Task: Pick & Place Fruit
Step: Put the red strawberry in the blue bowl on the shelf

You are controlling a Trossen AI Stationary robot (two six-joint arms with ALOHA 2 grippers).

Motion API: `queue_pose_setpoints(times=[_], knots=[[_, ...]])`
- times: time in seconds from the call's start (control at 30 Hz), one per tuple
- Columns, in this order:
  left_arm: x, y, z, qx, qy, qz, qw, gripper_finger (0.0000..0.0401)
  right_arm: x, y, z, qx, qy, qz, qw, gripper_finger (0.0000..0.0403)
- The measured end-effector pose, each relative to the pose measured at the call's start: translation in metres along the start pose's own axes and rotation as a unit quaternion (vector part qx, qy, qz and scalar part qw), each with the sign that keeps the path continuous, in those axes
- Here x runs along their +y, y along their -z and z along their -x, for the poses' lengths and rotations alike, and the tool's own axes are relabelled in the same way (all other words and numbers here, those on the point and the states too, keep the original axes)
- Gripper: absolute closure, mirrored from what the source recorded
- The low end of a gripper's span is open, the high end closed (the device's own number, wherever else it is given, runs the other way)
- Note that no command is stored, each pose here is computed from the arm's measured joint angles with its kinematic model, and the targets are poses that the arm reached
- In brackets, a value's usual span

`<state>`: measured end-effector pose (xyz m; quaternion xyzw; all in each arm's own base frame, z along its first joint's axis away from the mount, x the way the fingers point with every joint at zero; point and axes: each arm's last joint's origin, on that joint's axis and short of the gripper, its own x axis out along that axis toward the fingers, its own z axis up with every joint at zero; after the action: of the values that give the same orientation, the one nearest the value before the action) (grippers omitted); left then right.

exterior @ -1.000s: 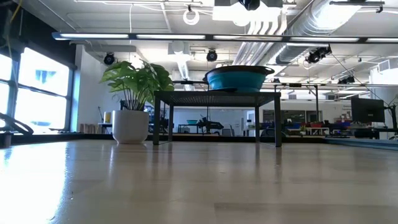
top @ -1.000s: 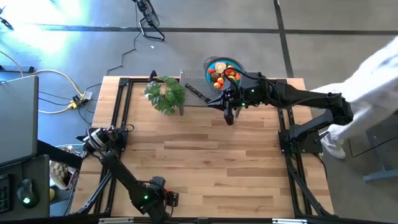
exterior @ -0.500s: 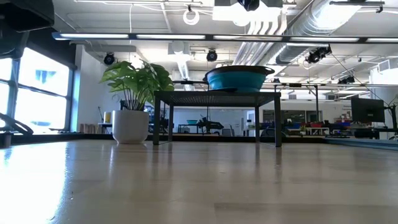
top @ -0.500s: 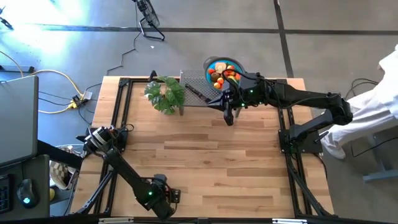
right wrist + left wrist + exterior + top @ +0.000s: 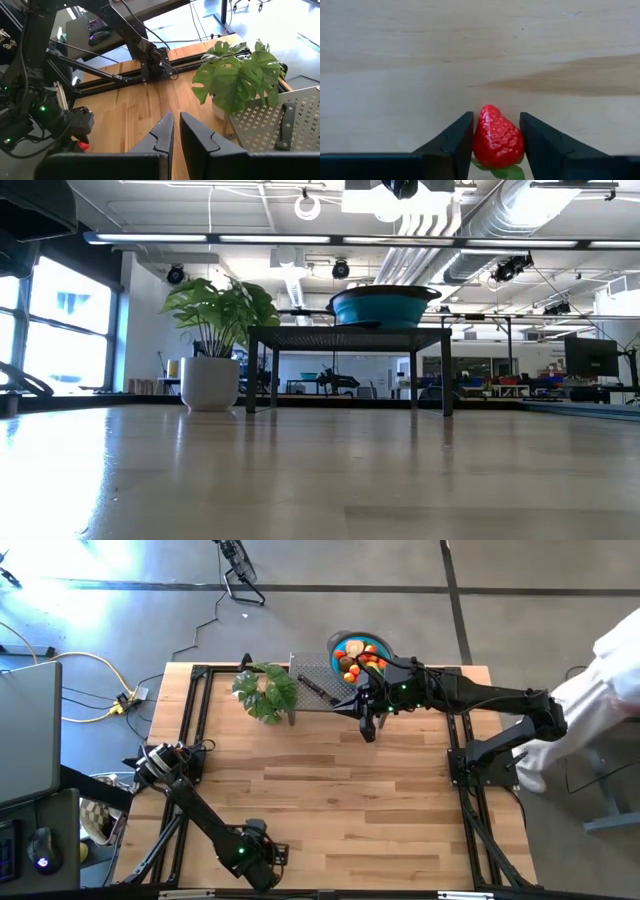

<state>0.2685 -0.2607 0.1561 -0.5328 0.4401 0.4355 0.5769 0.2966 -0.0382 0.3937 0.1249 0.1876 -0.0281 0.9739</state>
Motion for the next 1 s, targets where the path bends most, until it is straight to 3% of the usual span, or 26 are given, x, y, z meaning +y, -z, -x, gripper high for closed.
queue_pose_setpoints(times=[0.57,0.7,1.0], knots=[[0.0,-0.001,0.003,-0.002,0.001,-0.045,0.999,0.026,0.0,0.0,0.0,0.001,-0.006,0.0,1.0,0.038],[0.002,-0.006,0.006,-0.032,-0.017,-0.062,0.997,0.026,0.001,-0.001,0.003,-0.002,-0.007,0.0,1.0,0.0379],[0.005,-0.012,0.028,-0.03,-0.036,-0.101,0.994,0.026,0.003,-0.001,0.013,0.001,-0.01,-0.004,1.0,0.038]])
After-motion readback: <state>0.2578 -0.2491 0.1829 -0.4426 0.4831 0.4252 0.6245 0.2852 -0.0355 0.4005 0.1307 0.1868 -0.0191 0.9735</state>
